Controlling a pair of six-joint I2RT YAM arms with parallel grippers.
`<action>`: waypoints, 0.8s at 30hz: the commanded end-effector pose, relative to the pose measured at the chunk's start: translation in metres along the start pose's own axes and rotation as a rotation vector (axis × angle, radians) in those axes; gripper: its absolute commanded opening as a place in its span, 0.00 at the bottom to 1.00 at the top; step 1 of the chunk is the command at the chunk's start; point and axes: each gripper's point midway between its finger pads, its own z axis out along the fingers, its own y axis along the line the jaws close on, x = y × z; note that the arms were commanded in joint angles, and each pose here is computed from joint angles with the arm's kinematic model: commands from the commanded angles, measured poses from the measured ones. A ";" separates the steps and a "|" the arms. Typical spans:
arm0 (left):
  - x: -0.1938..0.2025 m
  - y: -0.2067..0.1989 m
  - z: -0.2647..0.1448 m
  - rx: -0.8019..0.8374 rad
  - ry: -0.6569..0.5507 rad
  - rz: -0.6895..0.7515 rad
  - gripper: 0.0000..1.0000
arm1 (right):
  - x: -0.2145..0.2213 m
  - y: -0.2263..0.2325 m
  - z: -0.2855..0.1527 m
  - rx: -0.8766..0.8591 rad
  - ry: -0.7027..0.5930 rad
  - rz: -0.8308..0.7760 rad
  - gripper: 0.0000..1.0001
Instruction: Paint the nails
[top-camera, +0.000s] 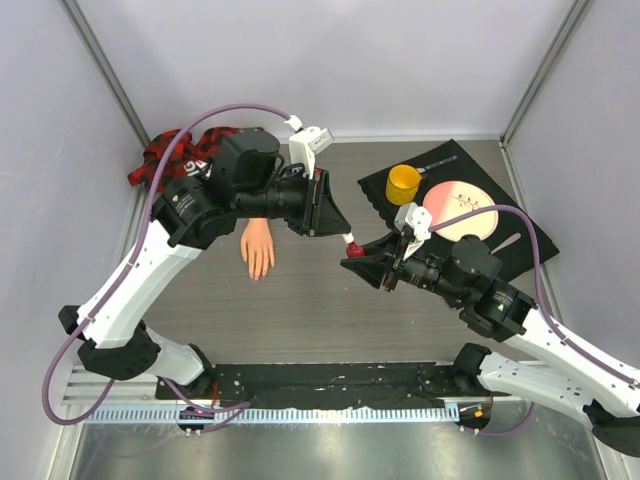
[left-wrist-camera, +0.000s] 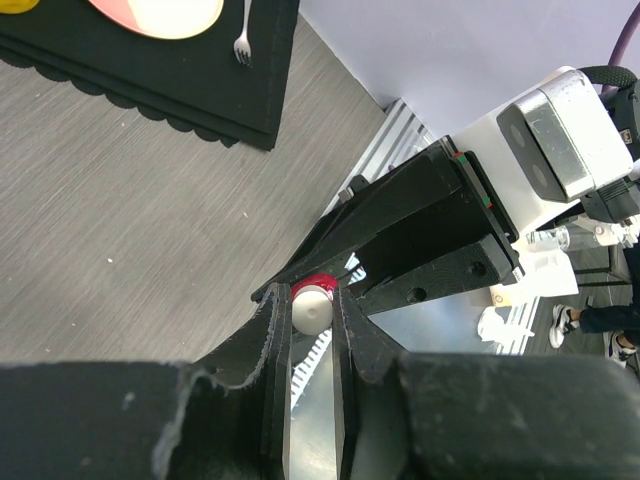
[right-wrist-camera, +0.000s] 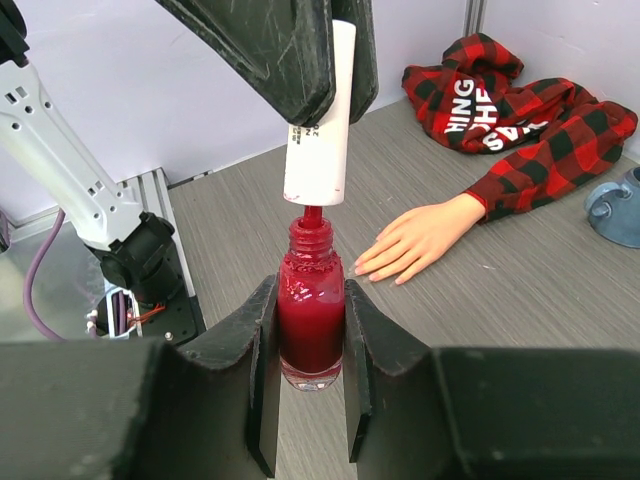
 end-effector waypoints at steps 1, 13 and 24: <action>-0.016 -0.009 -0.014 0.016 -0.079 0.040 0.00 | -0.029 0.005 -0.003 -0.017 -0.097 -0.014 0.01; -0.021 -0.011 -0.015 0.025 -0.095 0.053 0.00 | -0.027 0.007 0.001 -0.031 -0.087 -0.012 0.01; -0.024 -0.015 -0.016 0.038 -0.103 0.058 0.00 | -0.023 0.008 0.005 -0.045 -0.080 -0.001 0.01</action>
